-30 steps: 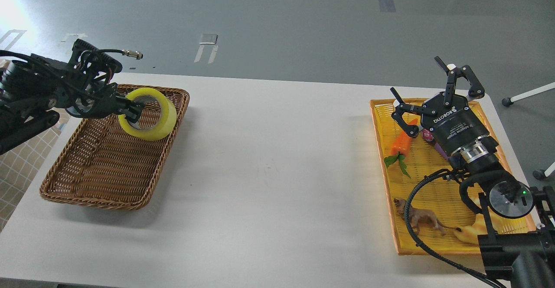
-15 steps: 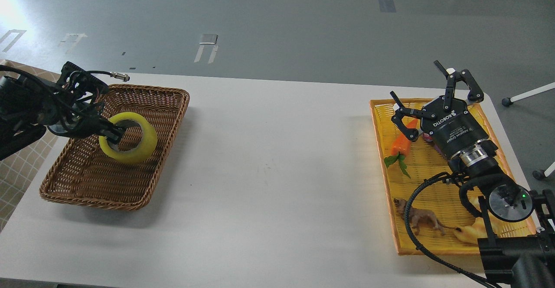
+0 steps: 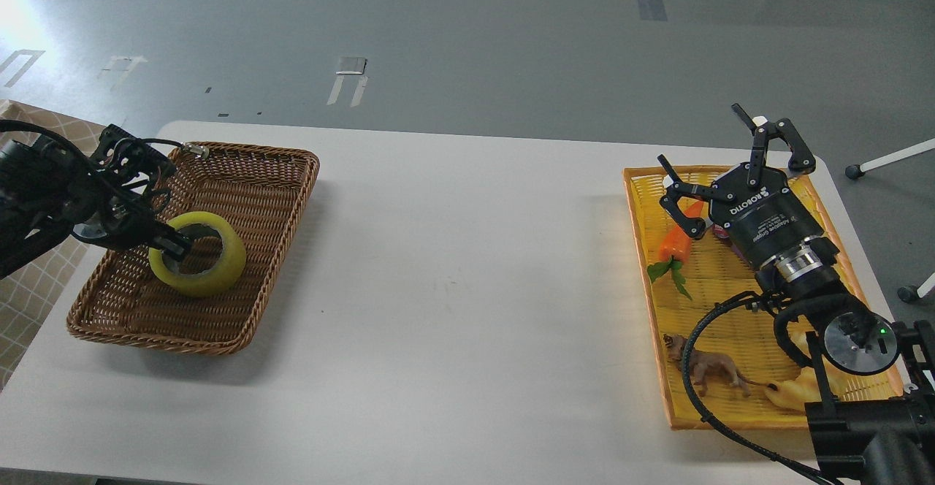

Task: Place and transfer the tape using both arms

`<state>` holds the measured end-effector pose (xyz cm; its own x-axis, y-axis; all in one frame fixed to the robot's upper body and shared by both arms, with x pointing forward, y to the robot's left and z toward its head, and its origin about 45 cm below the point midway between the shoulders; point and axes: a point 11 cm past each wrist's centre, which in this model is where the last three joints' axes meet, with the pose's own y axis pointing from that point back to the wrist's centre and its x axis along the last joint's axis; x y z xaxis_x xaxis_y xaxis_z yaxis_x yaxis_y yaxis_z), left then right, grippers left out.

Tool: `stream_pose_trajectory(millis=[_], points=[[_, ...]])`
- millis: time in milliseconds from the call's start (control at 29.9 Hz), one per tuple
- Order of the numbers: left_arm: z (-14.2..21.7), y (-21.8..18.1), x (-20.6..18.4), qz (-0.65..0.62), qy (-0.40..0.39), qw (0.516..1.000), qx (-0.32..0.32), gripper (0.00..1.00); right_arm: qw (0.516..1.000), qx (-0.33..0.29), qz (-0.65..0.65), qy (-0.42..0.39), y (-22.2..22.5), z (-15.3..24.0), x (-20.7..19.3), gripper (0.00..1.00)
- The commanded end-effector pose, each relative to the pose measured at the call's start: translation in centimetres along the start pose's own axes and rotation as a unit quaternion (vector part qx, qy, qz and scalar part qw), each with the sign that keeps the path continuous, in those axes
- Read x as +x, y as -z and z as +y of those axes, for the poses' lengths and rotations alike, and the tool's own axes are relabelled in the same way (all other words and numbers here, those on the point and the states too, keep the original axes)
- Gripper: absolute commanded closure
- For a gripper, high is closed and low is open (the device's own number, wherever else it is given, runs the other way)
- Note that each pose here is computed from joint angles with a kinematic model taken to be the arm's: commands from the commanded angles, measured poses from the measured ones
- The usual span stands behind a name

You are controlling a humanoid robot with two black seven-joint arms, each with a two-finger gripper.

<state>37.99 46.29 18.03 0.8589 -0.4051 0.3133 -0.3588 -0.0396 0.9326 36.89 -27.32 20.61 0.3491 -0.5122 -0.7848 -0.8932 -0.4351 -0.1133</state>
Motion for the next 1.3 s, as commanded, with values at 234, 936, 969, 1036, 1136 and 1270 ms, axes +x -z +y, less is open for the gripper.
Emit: stream_pose_trajectory(millis=[234, 936, 969, 1036, 1136, 1270], points=[[0.4, -0.8, 1.2, 0.056, -0.033, 0.997, -0.04, 0.56, 1.0, 0.0, 0.0, 0.0, 0.0, 0.0, 0.0, 0.01], [6.1, -0.4, 9.3, 0.158, -0.172, 0.967, -0.104, 0.08, 1.0, 0.0, 0.001, 0.002, 0.0, -0.1, -0.1, 0.01], [6.7, -0.4, 10.0, 0.169, -0.186, 0.961, -0.112, 0.06, 1.0, 0.0, 0.001, 0.002, 0.0, -0.1, -0.1, 0.01], [8.4, -0.4, 11.9, 0.207, -0.224, 0.942, -0.142, 0.03, 1.0, 0.0, 0.001, 0.003, 0.1, -0.2, -0.2, 0.01], [10.4, -0.7, 14.1, 0.272, -0.273, 0.901, -0.198, 0.03, 1.0, 0.001, 0.003, 0.005, 0.2, -0.3, -0.3, 0.01], [11.8, -1.1, 15.6, 0.335, -0.309, 0.853, -0.254, 0.03, 1.0, 0.003, 0.005, 0.011, 0.4, -0.5, -0.7, 0.01]])
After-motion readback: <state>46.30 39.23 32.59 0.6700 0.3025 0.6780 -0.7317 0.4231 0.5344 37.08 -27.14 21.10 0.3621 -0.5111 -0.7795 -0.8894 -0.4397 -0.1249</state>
